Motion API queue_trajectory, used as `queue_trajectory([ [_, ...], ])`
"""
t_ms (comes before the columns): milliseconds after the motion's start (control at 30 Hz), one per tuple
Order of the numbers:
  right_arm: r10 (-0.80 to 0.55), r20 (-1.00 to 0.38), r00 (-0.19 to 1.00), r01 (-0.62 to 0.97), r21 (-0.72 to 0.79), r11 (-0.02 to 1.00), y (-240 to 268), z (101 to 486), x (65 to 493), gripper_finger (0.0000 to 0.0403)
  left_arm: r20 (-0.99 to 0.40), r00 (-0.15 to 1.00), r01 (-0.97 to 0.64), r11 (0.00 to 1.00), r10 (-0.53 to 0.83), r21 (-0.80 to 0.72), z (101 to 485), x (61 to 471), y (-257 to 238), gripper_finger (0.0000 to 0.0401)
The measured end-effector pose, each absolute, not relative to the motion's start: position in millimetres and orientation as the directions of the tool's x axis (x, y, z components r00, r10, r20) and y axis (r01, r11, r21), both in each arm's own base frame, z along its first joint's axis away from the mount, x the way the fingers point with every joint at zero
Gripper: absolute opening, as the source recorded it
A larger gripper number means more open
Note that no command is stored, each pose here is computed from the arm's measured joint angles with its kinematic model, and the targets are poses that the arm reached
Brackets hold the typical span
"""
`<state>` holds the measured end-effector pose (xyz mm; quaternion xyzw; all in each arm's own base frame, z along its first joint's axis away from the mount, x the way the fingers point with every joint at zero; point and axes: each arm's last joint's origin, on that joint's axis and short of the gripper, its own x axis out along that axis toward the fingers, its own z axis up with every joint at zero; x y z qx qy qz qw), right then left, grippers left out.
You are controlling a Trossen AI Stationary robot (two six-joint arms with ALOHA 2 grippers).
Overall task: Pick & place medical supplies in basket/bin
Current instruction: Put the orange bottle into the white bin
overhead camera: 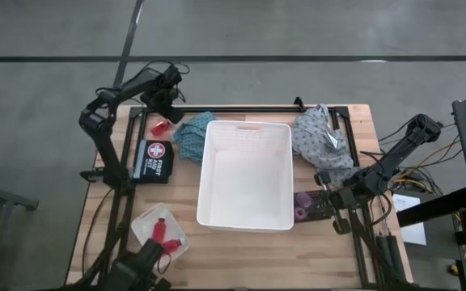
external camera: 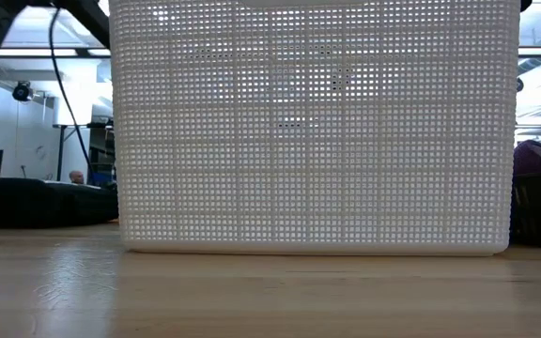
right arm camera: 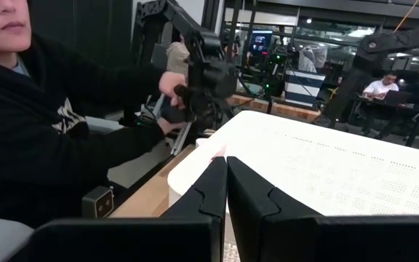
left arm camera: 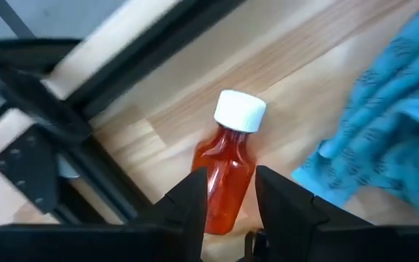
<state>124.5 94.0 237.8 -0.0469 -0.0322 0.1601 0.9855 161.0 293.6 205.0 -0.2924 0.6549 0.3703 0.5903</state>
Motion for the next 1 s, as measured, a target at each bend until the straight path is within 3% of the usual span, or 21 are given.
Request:
queue_trajectory([
  [167, 0.318, 0.048, 0.947, -0.312, -0.103, 0.944, 94, 238, 125, 0.0008, -0.988, -0.093, -0.815, 0.561, 0.121, 0.145, 228, 161, 282, 0.0119],
  [367, 0.318, 0.048, 0.947, -0.312, -0.103, 0.944, 94, 238, 125, 0.0008, -0.989, -0.081, -0.779, 0.610, 0.125, 0.142, 231, 170, 275, 0.0119],
  [633, 0.318, 0.048, 0.947, -0.312, -0.103, 0.944, 94, 238, 125, 0.0008, -0.959, -0.223, -0.761, 0.583, 0.177, 0.285, 216, 163, 274, 0.0119],
  [1000, 0.318, 0.048, 0.947, -0.312, -0.103, 0.944, 94, 238, 125, 0.0008, -0.963, -0.222, -0.760, 0.591, 0.155, 0.271, 195, 159, 268, 0.0120],
])
